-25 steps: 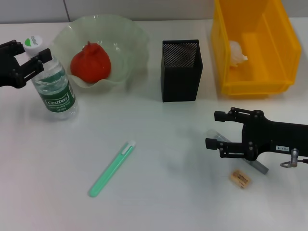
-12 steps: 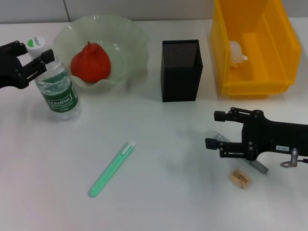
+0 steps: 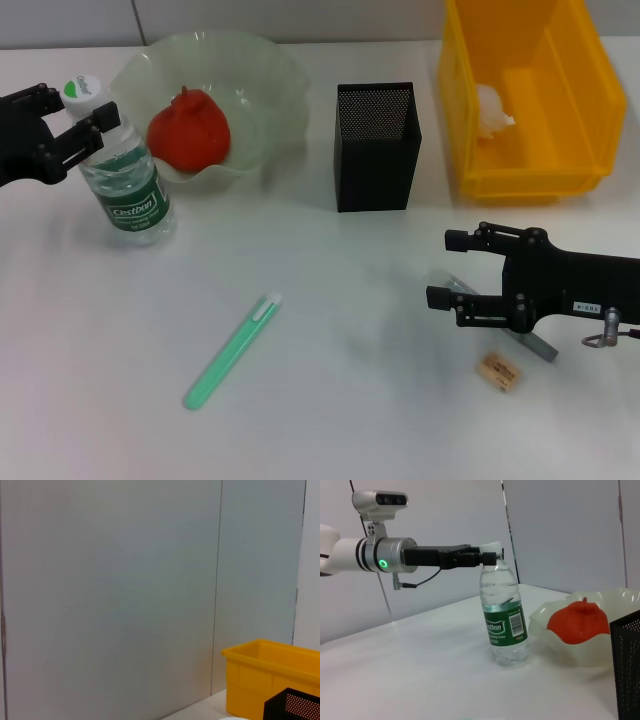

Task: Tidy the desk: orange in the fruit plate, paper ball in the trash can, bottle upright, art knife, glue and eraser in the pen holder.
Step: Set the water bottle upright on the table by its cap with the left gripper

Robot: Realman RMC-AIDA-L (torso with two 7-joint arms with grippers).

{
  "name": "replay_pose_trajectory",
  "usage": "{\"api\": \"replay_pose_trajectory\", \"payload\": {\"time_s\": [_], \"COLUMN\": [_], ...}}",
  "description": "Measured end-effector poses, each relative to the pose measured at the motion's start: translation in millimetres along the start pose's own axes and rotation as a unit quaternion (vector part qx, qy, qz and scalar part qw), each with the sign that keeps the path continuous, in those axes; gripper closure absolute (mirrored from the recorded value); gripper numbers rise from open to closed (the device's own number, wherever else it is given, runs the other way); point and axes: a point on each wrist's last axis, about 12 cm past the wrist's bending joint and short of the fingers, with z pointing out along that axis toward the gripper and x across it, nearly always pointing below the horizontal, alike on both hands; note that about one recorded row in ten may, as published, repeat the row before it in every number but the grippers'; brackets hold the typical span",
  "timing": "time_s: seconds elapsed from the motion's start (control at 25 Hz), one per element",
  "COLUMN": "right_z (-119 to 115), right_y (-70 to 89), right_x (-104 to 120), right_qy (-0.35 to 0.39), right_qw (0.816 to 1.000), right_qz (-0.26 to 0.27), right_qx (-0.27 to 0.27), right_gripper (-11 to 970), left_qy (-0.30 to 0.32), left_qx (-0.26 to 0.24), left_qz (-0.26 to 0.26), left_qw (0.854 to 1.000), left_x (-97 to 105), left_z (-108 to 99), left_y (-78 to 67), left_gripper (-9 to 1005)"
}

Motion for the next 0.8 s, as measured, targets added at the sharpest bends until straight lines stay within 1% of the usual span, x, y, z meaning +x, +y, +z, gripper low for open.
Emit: {"api": "replay_pose_trajectory", "payload": {"time_s": [0.8], "right_z": [0.0], "right_y": [-0.2], "right_x": [-0.4], "right_qy": [-0.002], "right_qw": [1.000], "right_qz": [0.000], "right_qx": [0.001], "right_gripper": [148], "left_qy": [0.003], "left_qx": [-0.004], "left_qz": [0.006], "left_qw": [1.000], "left_x": [1.0], "left_z": [0.0], "left_y": [1.2], "left_gripper": [549]}}
